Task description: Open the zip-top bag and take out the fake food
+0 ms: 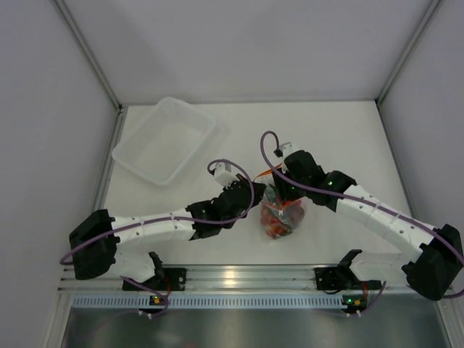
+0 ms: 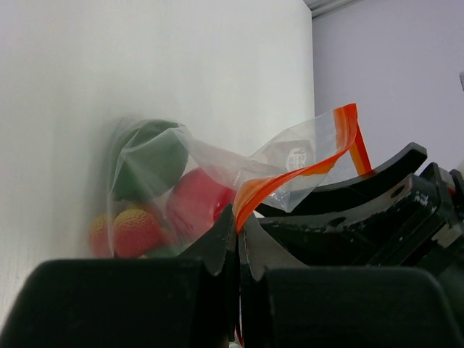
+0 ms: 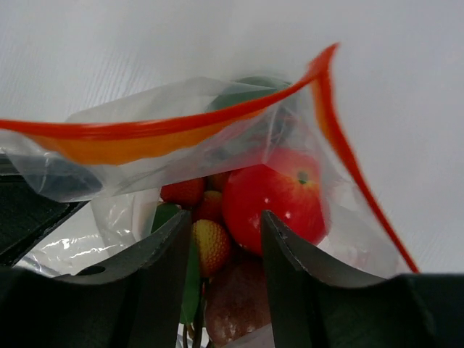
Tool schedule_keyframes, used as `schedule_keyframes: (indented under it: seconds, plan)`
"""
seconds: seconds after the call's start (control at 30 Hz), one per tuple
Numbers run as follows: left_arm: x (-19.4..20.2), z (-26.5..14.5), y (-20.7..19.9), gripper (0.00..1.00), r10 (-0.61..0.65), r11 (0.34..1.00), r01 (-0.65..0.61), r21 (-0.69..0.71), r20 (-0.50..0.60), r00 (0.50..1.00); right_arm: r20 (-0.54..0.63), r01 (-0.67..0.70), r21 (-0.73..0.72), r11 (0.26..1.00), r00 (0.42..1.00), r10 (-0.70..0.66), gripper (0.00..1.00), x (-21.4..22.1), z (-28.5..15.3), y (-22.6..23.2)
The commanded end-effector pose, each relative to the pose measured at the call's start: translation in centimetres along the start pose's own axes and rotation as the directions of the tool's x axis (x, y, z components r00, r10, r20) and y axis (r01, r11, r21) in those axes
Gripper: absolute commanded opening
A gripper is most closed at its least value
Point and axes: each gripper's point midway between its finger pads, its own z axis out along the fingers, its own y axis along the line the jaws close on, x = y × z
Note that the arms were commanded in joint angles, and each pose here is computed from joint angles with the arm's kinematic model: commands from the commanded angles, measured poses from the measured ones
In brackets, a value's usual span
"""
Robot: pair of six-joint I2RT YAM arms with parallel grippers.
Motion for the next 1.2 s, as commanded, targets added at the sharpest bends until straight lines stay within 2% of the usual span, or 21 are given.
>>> schedule_keyframes:
  seconds: [0.0, 0.1, 0.3, 0.7, 0.73, 0.8, 0.97, 1.17]
  plan:
    - [-1.1, -0.3, -3.4, 0.0, -0.038, 0.996, 0.037, 0.081, 0.011, 0.999, 0.017, 0.024, -0.012, 1.0, 1.0, -0.024, 0.45, 0.3, -0.4, 0.9]
    - [-0.7, -0.1, -3.9, 0.0, -0.025, 0.996, 0.025, 0.09, -0.008, 1.0, -0.009, 0.043, 0.077, 0.996, 0.999, -0.042, 0.54, 1.5, 0.8, -0.8]
    - [-0.2, 0.1, -4.2, 0.0, 0.012, 0.995, -0.01, 0.099, -0.024, 1.0, -0.065, 0.046, 0.183, 0.982, 0.997, -0.034, 0.61, 3.0, 3.0, -2.3]
    - [-0.9, -0.1, -2.3, 0.0, 0.069, 0.995, -0.07, 0.065, 0.018, 0.997, -0.168, 0.008, 0.134, 0.991, 0.986, 0.015, 0.69, 7.8, 6.0, -1.5]
    - [-0.8, 0.0, -2.2, 0.0, 0.078, 0.995, -0.08, 0.061, 0.02, 0.997, -0.181, 0.004, 0.124, 0.992, 0.983, 0.019, 0.7, 8.3, 6.2, -1.2]
    - [-0.8, 0.0, -2.1, 0.0, 0.087, 0.994, -0.088, 0.06, 0.02, 0.996, -0.196, -0.008, 0.122, 0.993, 0.98, 0.032, 0.8, 9.1, 6.6, -1.2]
    - [-0.7, 0.1, -2.0, 0.0, 0.125, 0.99, -0.126, 0.057, 0.021, 0.992, -0.266, -0.004, 0.146, 0.989, 0.963, 0.043, 0.83, 11.7, 7.8, -1.5]
    - [-0.4, 0.4, -1.6, 0.0, 0.134, 0.99, -0.135, 0.047, 0.018, 0.991, -0.222, -0.027, 0.141, 0.99, 0.973, 0.059, 0.77, 11.2, 7.9, -1.1]
